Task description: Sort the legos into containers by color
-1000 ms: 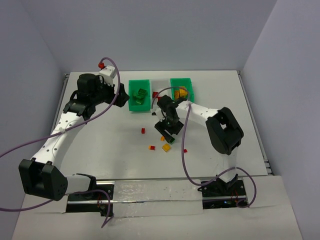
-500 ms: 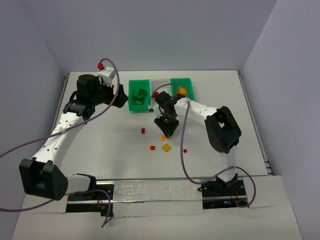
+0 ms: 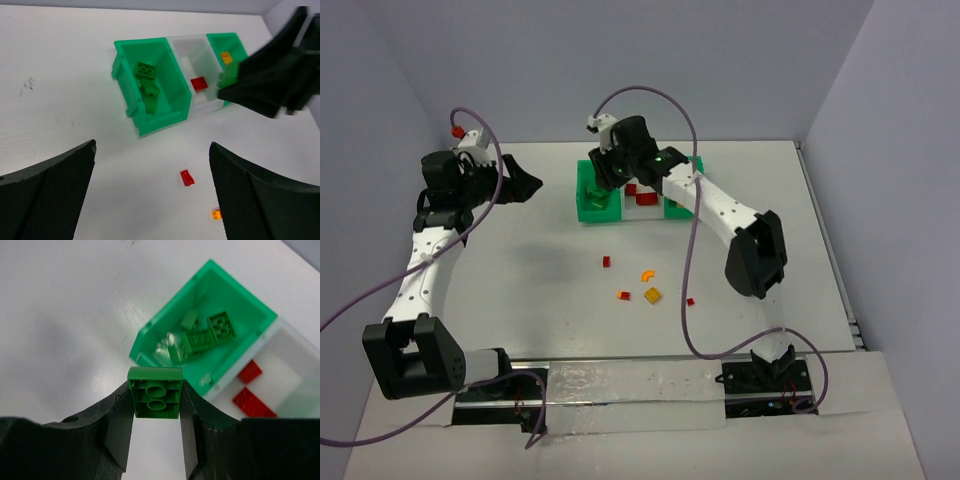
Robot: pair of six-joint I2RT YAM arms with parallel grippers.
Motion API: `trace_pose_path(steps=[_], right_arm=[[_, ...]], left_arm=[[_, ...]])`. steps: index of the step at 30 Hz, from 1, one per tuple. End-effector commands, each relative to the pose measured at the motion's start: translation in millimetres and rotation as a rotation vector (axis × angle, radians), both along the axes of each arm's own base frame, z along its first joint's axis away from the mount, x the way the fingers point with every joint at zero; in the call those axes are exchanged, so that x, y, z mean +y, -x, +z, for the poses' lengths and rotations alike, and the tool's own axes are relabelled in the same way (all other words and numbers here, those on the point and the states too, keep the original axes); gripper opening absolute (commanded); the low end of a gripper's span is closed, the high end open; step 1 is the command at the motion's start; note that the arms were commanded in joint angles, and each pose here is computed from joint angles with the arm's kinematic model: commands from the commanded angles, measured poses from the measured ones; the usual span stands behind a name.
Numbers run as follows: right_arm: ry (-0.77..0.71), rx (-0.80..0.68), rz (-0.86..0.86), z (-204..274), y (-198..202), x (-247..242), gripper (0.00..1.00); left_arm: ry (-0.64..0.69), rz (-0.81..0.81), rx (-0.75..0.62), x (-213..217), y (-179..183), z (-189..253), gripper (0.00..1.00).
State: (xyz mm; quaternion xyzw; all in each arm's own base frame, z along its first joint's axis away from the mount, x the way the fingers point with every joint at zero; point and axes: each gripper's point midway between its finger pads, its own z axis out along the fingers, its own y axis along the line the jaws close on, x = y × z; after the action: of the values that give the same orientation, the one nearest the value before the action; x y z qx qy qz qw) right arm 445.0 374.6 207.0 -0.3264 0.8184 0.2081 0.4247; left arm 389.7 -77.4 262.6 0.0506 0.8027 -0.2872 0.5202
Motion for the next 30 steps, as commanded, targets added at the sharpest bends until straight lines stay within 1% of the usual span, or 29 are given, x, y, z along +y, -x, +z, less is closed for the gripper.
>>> trace_pose_path(steps=[1, 3, 5, 7, 8, 9, 10, 13, 15, 18, 19, 21, 23, 25, 26, 27, 30], right_arm=[[-0.071, -0.071, -0.073, -6, -42, 24, 0.05], [-0.073, -0.094, -0.096, -12, -51, 27, 0.1], [-0.076, -0.115, -0.131, -19, -63, 26, 0.22], [-0.077, -0.126, -0.146, -25, -69, 25, 0.46], [-0.08, -0.13, -0.147, -26, -70, 25, 0.56], [-0.083, -0.129, -0.141, -26, -70, 27, 0.69], [-0.086, -0.122, -0.131, -24, -69, 28, 0.79], [-0.09, -0.101, -0.097, -14, -58, 29, 0.88], [-0.089, -0.092, -0.083, -1, -46, 22, 0.9], [-0.087, -0.086, -0.064, 34, -13, 1, 0.92], [-0.064, -0.058, -0.056, 24, -2, -6, 0.91], [-0.036, -0.027, -0.051, 25, 21, -23, 0.91], [0.042, 0.059, -0.031, 7, 67, -57, 0.89], [0.118, 0.139, -0.031, -21, 103, -86, 0.87], [0.147, 0.177, -0.037, -35, 119, -98, 0.86], [0.153, 0.19, -0.042, -39, 123, -101, 0.86], [0.212, 0.261, -0.017, -82, 167, -126, 0.86]], left_arm=[[0.081, -0.058, -0.091, -12, 4, 27, 0.99], [0.076, -0.047, -0.101, -10, 6, 27, 0.99], [0.054, -0.056, -0.08, -10, 7, 24, 0.99], [0.019, -0.065, -0.082, -8, 7, 21, 0.99], [0.008, -0.068, -0.078, -8, 8, 19, 0.99], [-0.008, -0.062, -0.087, -6, 8, 19, 0.99], [-0.023, -0.052, -0.094, -3, 8, 19, 0.99], [-0.037, -0.04, -0.092, -1, 9, 15, 0.99], [-0.038, -0.035, -0.081, -1, 9, 10, 0.99], [-0.039, -0.028, -0.075, 0, 9, 7, 0.99], [-0.042, -0.026, -0.078, 0, 9, 7, 0.99], [-0.055, -0.026, -0.088, 0, 10, 8, 0.99], [-0.111, -0.017, -0.106, -1, 11, 6, 0.99], [-0.162, -0.001, -0.113, -2, 11, 1, 0.99], [-0.179, 0.004, -0.114, -3, 11, -1, 0.99], [-0.187, 0.014, -0.113, -1, 10, -2, 0.99], [-0.201, 0.005, -0.11, -11, 8, -7, 0.99]])
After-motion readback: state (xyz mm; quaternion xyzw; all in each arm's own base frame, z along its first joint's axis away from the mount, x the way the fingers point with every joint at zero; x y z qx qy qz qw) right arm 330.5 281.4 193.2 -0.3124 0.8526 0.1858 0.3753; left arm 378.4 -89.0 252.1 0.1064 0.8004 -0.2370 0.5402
